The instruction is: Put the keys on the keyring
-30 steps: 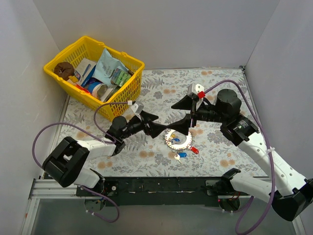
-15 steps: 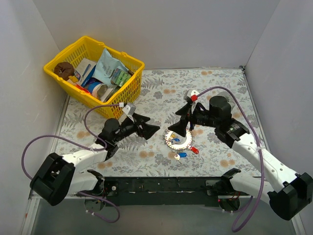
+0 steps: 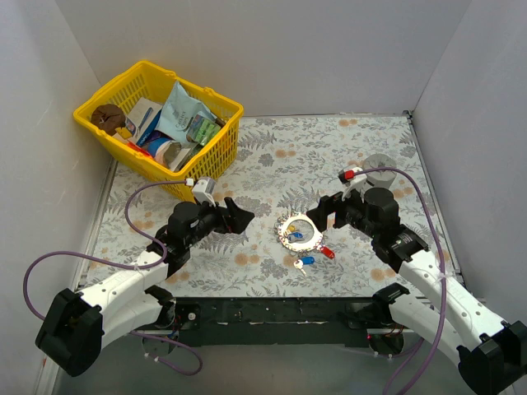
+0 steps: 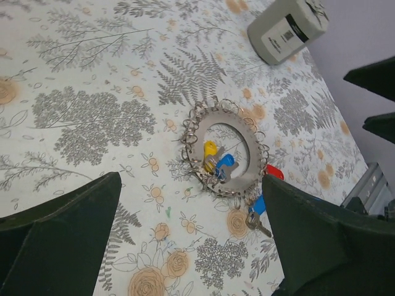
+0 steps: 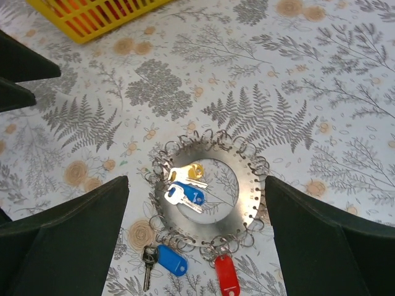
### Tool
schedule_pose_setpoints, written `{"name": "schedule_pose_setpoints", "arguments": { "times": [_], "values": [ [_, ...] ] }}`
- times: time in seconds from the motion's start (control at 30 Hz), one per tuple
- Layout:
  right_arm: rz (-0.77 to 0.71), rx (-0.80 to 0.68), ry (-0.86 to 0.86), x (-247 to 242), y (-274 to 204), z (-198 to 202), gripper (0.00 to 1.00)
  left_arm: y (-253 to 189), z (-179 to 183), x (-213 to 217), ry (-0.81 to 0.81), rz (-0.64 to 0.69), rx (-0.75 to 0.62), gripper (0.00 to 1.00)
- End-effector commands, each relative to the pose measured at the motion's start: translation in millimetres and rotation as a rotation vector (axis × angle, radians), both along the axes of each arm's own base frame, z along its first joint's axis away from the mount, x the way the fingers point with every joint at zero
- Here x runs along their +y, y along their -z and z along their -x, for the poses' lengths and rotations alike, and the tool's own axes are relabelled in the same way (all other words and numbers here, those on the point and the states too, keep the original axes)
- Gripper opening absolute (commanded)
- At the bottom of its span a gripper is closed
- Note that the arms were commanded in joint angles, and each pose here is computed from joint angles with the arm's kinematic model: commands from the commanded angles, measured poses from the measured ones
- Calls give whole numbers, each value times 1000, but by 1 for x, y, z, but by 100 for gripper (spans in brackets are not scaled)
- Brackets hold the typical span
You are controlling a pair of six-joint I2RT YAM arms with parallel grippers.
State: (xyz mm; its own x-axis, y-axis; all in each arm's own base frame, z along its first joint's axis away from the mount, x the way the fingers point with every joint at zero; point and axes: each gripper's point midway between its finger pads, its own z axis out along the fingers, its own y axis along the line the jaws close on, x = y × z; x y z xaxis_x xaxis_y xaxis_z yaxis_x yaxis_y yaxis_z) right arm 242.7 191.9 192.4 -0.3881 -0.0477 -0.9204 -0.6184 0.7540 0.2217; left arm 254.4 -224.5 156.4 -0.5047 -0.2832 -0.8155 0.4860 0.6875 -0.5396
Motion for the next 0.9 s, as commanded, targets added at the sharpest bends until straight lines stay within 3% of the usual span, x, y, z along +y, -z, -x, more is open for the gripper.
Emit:
{"name": "schedule_pose_setpoints", "arguments": {
  "times": [0.0, 0.2, 0.47, 0.87],
  "values": [
    [6, 14, 181, -27, 5, -8, 99, 6, -17, 32, -258, -22, 164, 98],
    [-25, 26, 297, -48, 11, -2, 98, 12, -18, 43, -335, -83, 257, 98],
    [-74, 51, 366, -60, 20, 9, 98, -6, -20, 57, -396, -78, 197, 98],
    [-91, 65, 383, -66, 20, 18, 98, -18, -14, 54, -363, -45, 180, 98]
  ]
}}
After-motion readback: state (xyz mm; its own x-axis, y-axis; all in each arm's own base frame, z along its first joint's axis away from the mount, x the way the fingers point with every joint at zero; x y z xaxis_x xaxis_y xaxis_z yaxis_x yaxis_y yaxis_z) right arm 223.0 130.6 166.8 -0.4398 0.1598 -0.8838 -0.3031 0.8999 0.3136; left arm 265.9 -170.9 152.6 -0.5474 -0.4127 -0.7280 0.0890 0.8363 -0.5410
